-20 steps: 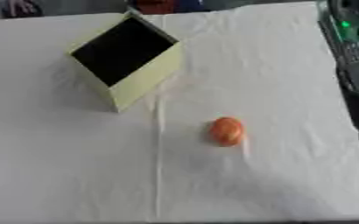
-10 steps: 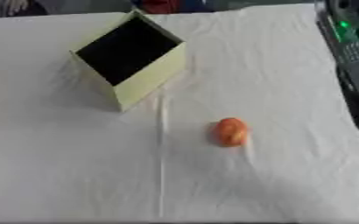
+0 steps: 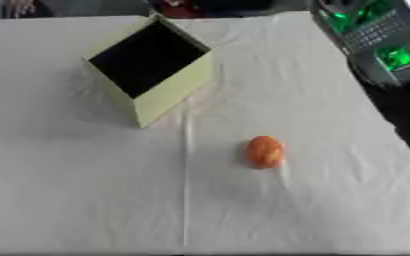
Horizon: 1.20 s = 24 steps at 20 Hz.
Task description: Pick up objects on the table and place them in the box.
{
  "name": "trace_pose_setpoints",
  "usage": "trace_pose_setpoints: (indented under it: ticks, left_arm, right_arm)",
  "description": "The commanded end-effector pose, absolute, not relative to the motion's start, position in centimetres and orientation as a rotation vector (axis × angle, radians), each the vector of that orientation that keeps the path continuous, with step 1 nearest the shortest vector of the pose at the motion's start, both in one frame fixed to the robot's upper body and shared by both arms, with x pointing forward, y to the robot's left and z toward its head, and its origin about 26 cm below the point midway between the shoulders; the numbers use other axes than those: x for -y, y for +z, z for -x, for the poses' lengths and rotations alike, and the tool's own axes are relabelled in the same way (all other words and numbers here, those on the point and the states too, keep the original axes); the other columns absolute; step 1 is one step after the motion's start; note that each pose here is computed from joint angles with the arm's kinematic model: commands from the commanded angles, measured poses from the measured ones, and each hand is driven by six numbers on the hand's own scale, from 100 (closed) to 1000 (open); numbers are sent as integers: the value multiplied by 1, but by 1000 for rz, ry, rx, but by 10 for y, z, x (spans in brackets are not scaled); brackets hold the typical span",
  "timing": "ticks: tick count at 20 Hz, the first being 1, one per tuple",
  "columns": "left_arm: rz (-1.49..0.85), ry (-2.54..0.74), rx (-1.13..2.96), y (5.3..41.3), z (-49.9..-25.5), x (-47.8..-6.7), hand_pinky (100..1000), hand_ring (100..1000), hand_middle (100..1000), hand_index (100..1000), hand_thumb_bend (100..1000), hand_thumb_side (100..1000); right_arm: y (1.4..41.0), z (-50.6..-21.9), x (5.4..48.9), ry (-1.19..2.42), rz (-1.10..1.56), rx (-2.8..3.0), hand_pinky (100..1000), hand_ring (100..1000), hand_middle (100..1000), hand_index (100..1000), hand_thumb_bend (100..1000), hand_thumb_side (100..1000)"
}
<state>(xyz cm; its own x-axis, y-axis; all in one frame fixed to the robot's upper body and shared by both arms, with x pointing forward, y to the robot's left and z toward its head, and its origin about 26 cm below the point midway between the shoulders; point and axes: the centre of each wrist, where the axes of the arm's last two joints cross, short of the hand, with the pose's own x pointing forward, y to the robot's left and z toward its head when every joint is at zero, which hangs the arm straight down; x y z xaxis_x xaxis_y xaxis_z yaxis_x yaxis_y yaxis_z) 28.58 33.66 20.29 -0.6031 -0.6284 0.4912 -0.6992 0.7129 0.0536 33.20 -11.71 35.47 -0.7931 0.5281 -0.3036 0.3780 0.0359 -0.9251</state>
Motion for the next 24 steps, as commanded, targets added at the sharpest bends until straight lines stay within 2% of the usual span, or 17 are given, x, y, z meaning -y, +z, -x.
trace_pose_setpoints:
  ticks: [1,12,24]
  left_arm:
    - [-1033,152,2471,214,-283,-339,702,608,640,761,135,833]
    - [-1027,145,2466,213,-282,-339,702,607,640,761,134,834]
    - [-1033,141,2460,213,-282,-339,702,613,641,758,135,834]
  right_arm:
    - [353,-338,111,1987,930,2069,904,903,821,904,100,1000]
    - [327,-326,86,2184,689,1819,899,903,818,928,100,1000]
    - [344,-308,111,2201,691,1741,902,906,820,928,100,1000]
